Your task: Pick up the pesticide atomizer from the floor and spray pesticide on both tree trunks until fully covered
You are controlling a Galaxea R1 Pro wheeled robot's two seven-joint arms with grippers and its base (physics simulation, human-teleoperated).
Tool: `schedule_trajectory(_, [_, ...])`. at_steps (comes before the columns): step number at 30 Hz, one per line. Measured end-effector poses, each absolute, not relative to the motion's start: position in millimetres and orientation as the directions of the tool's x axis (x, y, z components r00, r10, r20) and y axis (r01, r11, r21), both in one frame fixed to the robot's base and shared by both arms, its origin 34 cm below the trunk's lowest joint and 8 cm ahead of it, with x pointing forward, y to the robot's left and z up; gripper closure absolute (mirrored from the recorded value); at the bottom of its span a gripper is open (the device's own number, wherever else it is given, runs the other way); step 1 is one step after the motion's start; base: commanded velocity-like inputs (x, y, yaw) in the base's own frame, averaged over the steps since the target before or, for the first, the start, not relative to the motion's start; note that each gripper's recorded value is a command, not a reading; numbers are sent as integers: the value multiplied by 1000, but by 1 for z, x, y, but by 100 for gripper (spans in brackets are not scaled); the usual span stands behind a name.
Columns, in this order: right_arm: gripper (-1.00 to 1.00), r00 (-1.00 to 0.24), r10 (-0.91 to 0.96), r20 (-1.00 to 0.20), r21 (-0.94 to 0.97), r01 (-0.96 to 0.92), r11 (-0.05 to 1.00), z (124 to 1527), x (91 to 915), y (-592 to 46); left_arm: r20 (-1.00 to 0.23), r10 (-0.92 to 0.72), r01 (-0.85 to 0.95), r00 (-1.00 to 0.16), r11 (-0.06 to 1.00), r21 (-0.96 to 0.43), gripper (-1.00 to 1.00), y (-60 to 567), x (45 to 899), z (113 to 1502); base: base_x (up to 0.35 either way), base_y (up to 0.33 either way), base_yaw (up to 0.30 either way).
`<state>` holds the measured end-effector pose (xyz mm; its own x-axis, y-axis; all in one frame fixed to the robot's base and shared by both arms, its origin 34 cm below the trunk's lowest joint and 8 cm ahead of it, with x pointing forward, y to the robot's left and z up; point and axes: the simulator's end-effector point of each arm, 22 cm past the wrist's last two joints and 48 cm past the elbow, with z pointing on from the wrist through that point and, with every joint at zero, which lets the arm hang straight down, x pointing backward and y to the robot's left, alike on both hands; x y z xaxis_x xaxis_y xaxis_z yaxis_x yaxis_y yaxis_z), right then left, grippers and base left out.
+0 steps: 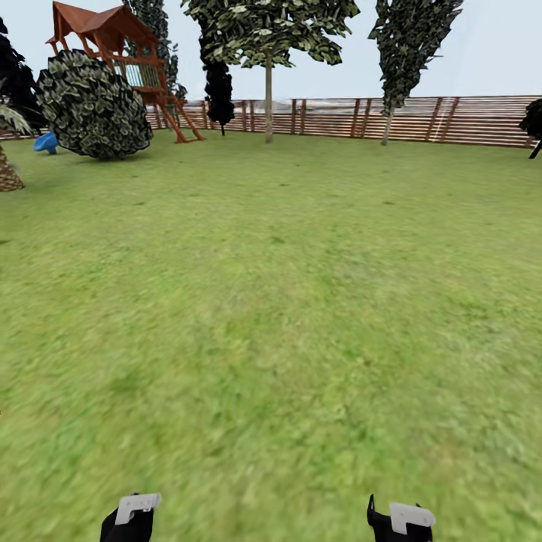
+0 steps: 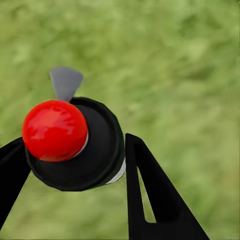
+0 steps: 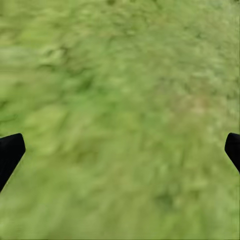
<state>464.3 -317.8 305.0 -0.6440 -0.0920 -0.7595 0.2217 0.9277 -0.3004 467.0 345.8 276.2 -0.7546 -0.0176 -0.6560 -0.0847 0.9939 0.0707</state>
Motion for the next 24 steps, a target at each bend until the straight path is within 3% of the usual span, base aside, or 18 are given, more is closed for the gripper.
schedule_trajectory(24, [-100, -633, -93, -768, -299, 226, 927, 310, 468, -319, -664, -21, -91, -748, 993, 71, 100, 348, 470, 280, 340, 46, 4])
